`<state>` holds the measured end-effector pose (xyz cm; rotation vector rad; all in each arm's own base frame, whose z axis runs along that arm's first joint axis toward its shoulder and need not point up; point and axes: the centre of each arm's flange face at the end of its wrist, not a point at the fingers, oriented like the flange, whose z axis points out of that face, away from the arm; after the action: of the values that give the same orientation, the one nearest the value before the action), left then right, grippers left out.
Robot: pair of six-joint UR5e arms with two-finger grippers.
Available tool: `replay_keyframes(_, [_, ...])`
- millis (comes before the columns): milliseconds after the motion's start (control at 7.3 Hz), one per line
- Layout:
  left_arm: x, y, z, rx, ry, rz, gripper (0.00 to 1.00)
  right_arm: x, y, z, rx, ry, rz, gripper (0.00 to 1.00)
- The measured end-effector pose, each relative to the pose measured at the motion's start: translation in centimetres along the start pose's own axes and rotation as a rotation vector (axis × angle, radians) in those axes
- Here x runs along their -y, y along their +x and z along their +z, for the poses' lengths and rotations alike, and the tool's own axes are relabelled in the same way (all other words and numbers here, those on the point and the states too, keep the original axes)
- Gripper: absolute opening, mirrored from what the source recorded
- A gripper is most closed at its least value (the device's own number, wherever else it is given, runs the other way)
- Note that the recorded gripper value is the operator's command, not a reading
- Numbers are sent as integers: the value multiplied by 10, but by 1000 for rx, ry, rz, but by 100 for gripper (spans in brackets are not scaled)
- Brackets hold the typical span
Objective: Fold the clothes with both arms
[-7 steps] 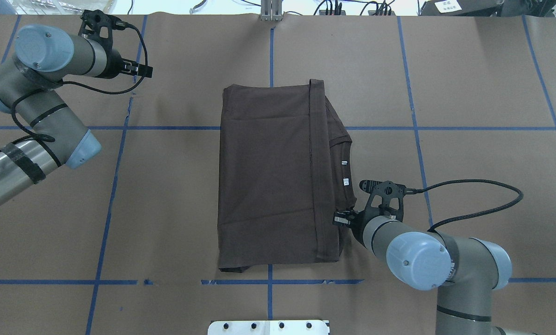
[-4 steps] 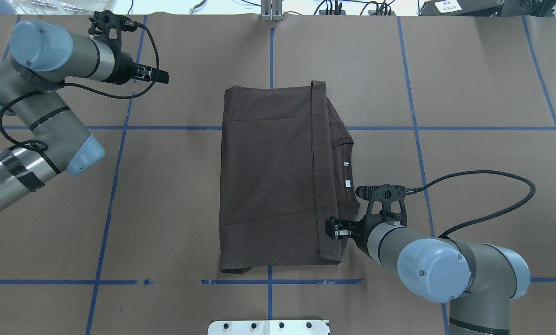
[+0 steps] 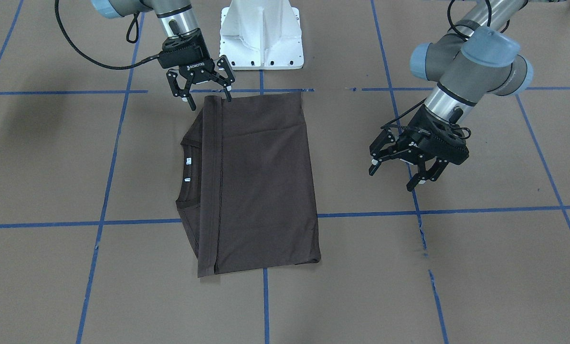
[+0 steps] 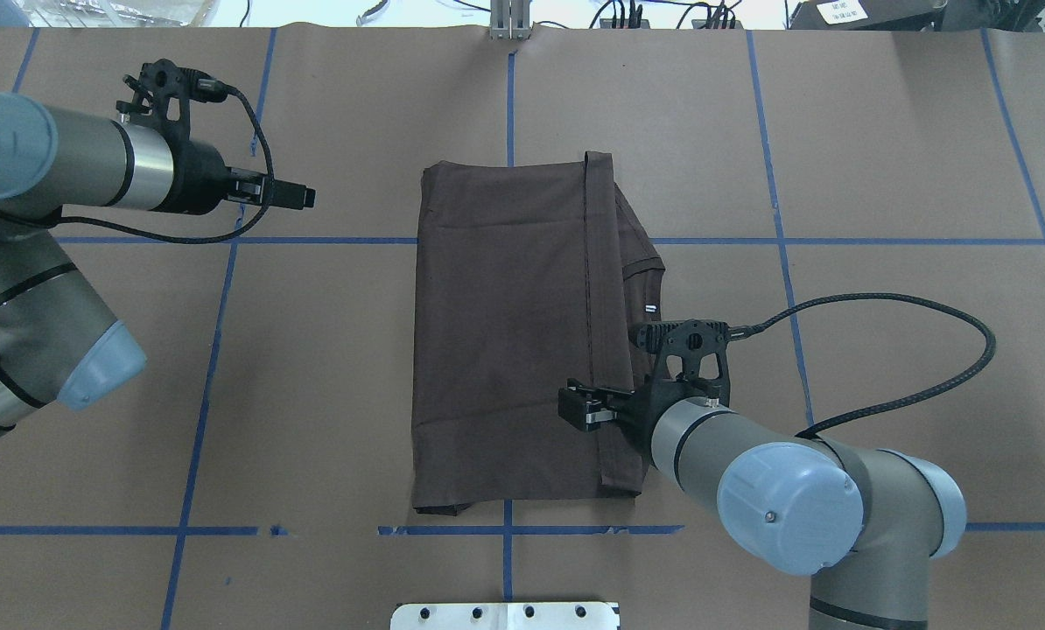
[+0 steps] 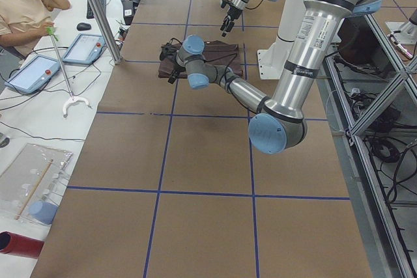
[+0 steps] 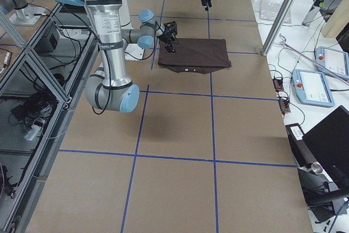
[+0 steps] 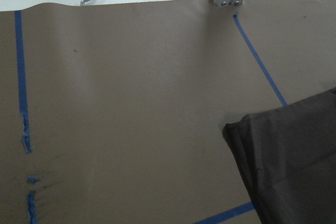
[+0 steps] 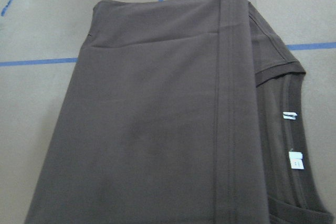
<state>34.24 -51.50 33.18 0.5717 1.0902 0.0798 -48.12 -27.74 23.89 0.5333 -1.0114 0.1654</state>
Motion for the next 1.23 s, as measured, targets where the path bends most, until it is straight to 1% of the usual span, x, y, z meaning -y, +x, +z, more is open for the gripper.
replay_keyframes(137, [-15, -7, 1, 16, -12, -15, 100, -1, -14, 0, -16, 0, -14, 97])
replay_keyframes(274, [-26, -11, 3, 35, -12, -22, 100, -8, -24, 5, -100, -22, -77, 87])
replay_keyframes(411, [-32, -13, 5, 44, -13, -25, 100, -16, -34, 7, -206, -64, -192, 78])
replay_keyframes(548, [-35, -14, 6, 49, -15, -27, 100, -28, -39, 9, -287, -115, -324, 75])
replay_keyframes(684, [-36, -15, 6, 52, -16, -29, 100, -47, -41, 11, -328, -164, -451, 73])
replay_keyframes(821, [-37, -16, 6, 53, -16, -30, 100, -66, -41, 15, -346, -197, -563, 72])
replay_keyframes(958, [-37, -16, 7, 54, -17, -30, 100, -82, -41, 22, -358, -217, -636, 71])
replay_keyframes(1095, [-37, -16, 7, 55, -17, -30, 100, -94, -41, 30, -368, -231, -674, 66])
replay_keyframes(1232, [-37, -17, 7, 56, -17, -30, 100, -102, -40, 35, -375, -241, -692, 53])
